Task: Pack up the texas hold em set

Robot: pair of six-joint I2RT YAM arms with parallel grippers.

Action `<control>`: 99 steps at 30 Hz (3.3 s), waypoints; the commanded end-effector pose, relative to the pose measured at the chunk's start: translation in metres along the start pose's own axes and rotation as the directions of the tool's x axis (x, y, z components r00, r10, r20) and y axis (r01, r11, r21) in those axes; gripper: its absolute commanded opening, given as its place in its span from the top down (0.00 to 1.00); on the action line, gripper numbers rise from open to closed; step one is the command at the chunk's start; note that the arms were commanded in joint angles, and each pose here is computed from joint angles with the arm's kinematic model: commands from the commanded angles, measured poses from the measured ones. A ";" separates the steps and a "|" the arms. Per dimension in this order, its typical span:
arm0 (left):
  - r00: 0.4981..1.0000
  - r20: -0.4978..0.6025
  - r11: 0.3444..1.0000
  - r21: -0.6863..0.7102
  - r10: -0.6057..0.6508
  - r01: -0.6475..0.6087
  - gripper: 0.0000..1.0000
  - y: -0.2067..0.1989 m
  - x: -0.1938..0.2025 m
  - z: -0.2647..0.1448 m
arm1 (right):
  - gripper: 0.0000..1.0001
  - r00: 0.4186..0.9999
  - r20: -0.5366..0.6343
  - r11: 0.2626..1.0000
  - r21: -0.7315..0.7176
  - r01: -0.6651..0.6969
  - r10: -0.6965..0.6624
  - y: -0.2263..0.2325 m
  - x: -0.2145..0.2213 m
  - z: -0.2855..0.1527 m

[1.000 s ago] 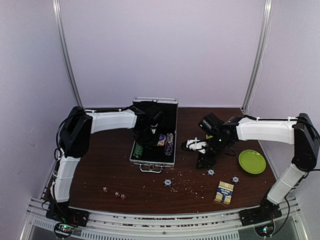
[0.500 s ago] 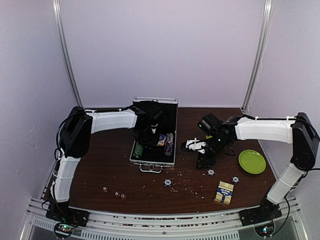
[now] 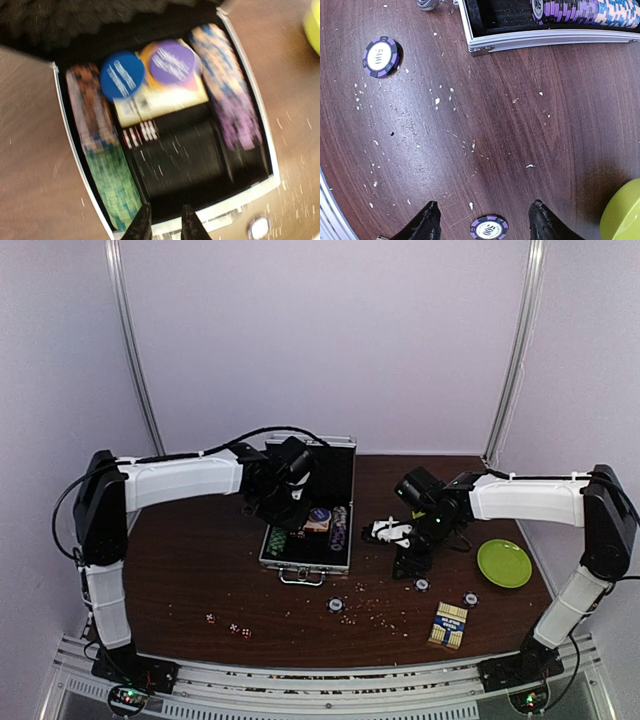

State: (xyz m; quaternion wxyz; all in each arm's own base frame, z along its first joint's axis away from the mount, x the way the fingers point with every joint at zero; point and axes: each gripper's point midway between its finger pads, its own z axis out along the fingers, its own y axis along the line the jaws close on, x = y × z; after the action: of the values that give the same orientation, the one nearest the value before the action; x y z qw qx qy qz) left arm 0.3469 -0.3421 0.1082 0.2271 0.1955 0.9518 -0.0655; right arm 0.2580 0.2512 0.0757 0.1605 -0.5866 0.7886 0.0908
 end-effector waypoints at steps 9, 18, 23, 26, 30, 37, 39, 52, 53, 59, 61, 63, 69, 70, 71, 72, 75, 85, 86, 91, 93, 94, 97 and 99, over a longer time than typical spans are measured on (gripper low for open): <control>0.986 -0.153 0.997 -0.020 -0.071 0.069 0.80 0.028 0.148 -0.049 | 0.40 1.000 0.015 1.000 -0.016 0.023 -0.023 0.000 -0.008 -0.005; 0.936 -0.344 0.994 -0.104 -0.068 0.034 0.68 0.067 0.225 -0.064 | 0.40 1.000 0.014 0.999 -0.025 0.026 -0.026 0.001 -0.008 -0.006; 0.894 -0.444 0.995 -0.101 -0.068 0.026 0.66 0.074 0.255 -0.055 | 0.40 1.000 0.013 0.999 -0.020 0.025 -0.025 0.001 -0.007 -0.006; 0.880 -0.465 0.991 -0.126 -0.098 0.044 0.65 0.077 0.261 -0.052 | 0.40 1.000 0.012 0.999 -0.023 0.025 -0.024 0.001 -0.007 -0.007; 0.866 -0.463 0.974 -0.200 -0.188 0.104 0.63 0.091 0.268 -0.050 | 0.40 1.000 0.014 0.999 -0.021 0.024 -0.023 0.001 -0.007 -0.007; 0.858 -0.448 0.967 -0.157 -0.252 0.203 0.63 0.087 0.266 -0.039 | 0.40 1.000 0.010 0.999 -0.026 0.026 -0.025 0.002 -0.007 -0.006; 0.859 -0.444 0.967 -0.125 -0.254 0.221 0.64 0.081 0.262 -0.035 | 0.40 1.000 0.008 0.999 -0.027 0.025 -0.024 0.002 -0.007 -0.005; 0.862 -0.448 0.972 -0.096 -0.235 0.215 0.74 0.073 0.256 -0.027 | 0.40 1.000 -0.003 0.999 -0.034 0.024 -0.024 0.003 -0.005 -0.003; 0.861 -0.451 0.972 -0.100 -0.235 0.213 0.76 0.074 0.257 -0.027 | 0.40 1.000 -0.003 0.999 -0.033 0.023 -0.023 0.002 -0.005 -0.003; 0.864 -0.450 0.974 -0.126 -0.225 0.189 0.84 0.080 0.257 -0.035 | 0.40 1.000 -0.006 0.999 -0.036 0.023 -0.024 0.003 -0.004 -0.002; 0.876 -0.435 0.976 -0.148 -0.208 0.159 0.86 0.085 0.247 -0.043 | 0.40 1.000 -0.005 0.999 -0.036 0.023 -0.023 0.003 -0.005 -0.002; 0.896 -0.403 0.978 -0.160 -0.186 0.131 0.87 0.088 0.230 -0.055 | 0.40 1.000 -0.005 0.999 -0.036 0.023 -0.024 0.003 -0.005 -0.002; 0.955 -0.279 0.993 -0.076 -0.103 0.085 0.86 0.067 0.162 -0.074 | 0.40 1.000 -0.007 0.999 -0.036 0.026 -0.027 0.003 -0.005 -0.002; 0.965 -0.247 0.996 -0.052 -0.087 0.077 0.87 0.059 0.144 -0.075 | 0.40 1.000 -0.007 0.999 -0.036 0.027 -0.027 0.003 -0.005 -0.002; 0.971 -0.231 0.998 -0.038 -0.065 0.058 0.87 0.052 0.131 -0.070 | 0.40 1.000 -0.007 0.999 -0.036 0.028 -0.028 0.003 -0.005 -0.002; 0.977 -0.206 0.999 -0.027 -0.049 0.045 0.87 0.045 0.118 -0.067 | 0.40 1.000 -0.006 0.999 -0.035 0.028 -0.028 0.003 -0.005 -0.002; 0.989 -0.146 0.999 0.030 -0.033 0.037 0.87 0.019 0.079 -0.053 | 0.40 1.000 -0.005 0.999 -0.031 0.027 -0.028 0.002 -0.005 -0.002; 0.997 -0.063 0.996 0.072 -0.046 0.050 0.88 -0.037 0.000 0.014 | 0.40 1.000 -0.014 0.999 -0.036 0.024 -0.024 0.003 -0.003 0.000; 0.997 -0.053 0.997 0.061 -0.048 0.051 0.88 -0.037 -0.004 0.018 | 0.40 1.000 -0.013 0.999 -0.035 0.024 -0.025 0.003 -0.004 0.000; 0.995 -0.087 0.998 -0.004 -0.057 0.057 0.88 -0.032 -0.008 0.042 | 0.40 1.000 -0.019 0.999 -0.034 0.024 -0.025 0.002 -0.003 0.002; 0.994 -0.093 0.998 -0.026 -0.061 0.059 0.88 -0.029 -0.008 0.049 | 0.40 0.999 -0.022 0.999 -0.031 0.028 -0.029 0.002 -0.002 0.002; 0.993 -0.097 0.998 -0.034 -0.063 0.060 0.88 -0.029 -0.007 0.053 | 0.40 0.999 -0.025 0.999 -0.029 0.028 -0.029 0.001 -0.001 0.002; 0.991 -0.102 0.996 -0.043 -0.086 0.082 0.88 -0.024 -0.008 0.059 | 0.40 0.999 -0.027 0.999 -0.025 0.030 -0.030 0.001 -0.001 0.001; 0.988 -0.111 0.994 -0.051 -0.106 0.101 0.88 -0.019 -0.007 0.064 | 0.40 0.999 -0.028 0.999 -0.022 0.030 -0.031 0.000 -0.001 0.001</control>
State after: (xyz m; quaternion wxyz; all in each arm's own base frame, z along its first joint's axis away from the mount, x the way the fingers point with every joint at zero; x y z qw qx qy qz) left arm 0.3581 -0.3853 0.0604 0.1742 0.1714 0.9680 -0.0570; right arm 0.2532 0.2510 0.0710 0.1393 -0.5970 0.7841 0.0964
